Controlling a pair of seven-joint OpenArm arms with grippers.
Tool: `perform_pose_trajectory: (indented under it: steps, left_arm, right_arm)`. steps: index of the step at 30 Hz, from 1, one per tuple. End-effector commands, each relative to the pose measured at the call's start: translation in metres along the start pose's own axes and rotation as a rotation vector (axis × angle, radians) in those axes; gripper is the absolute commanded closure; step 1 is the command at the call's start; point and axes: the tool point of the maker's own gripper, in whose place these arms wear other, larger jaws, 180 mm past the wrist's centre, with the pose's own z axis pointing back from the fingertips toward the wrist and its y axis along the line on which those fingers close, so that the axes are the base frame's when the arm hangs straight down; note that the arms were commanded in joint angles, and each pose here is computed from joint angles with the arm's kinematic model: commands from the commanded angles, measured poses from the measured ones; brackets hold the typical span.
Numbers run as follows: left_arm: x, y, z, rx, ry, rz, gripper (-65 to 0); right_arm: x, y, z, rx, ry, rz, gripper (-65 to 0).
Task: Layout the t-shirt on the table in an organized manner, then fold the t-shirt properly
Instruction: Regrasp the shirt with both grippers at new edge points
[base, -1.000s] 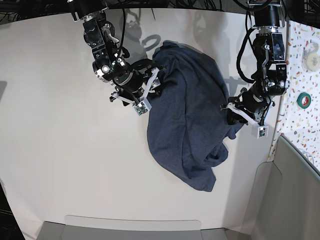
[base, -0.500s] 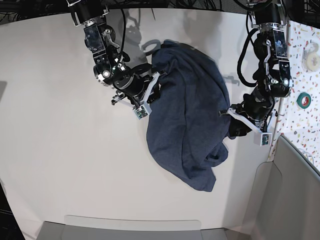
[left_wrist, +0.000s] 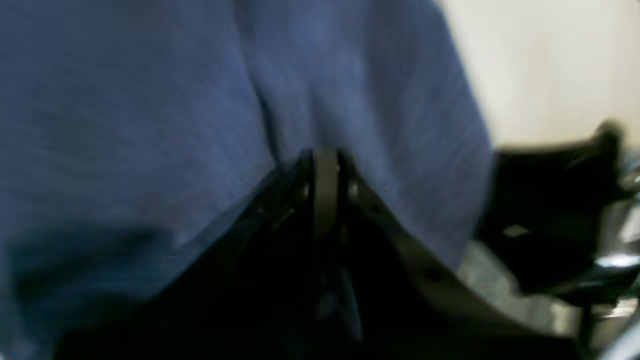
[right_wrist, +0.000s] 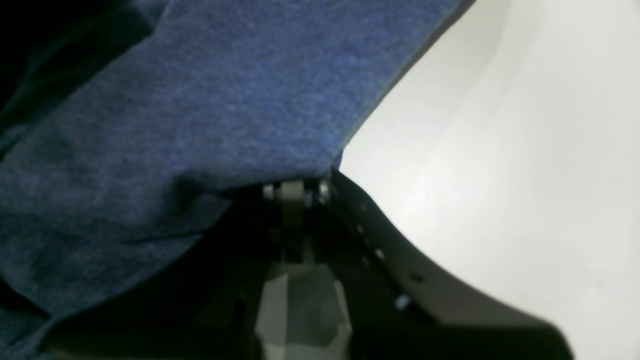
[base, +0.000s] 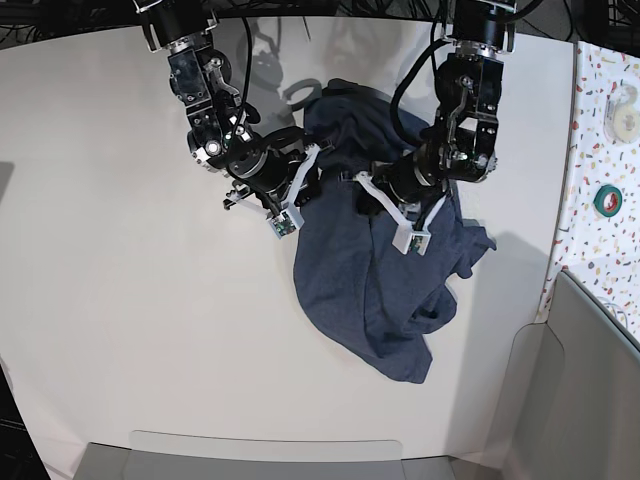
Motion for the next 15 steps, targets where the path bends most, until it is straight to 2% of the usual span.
perform_pose_trajectory:
  steps: [1, 5, 9, 15]
  left_arm:
    - [0.007, 0.005, 0.0, 0.009, -0.02, 0.001, 0.0]
    - [-0.018, 0.034, -0.009, 0.064, 0.065, 0.029, 0.0]
    - [-0.024, 0.062, -0.003, 0.122, 0.094, 0.013, 0.0]
    - [-0.036, 0.091, 0.011, 0.184, 0.127, -0.013, 0.0]
  right_arm:
    - [0.006, -0.001, 0.003, -0.009, -0.005, 0.013, 0.0]
    - [0.024, -0.009, 0.019, -0.037, -0.057, 0.053, 0.0]
    - [0.034, -0.022, 0.032, -0.072, -0.087, 0.091, 0.0]
    - [0.035, -0.07, 0.063, -0.219, -0.12, 0.027, 0.0]
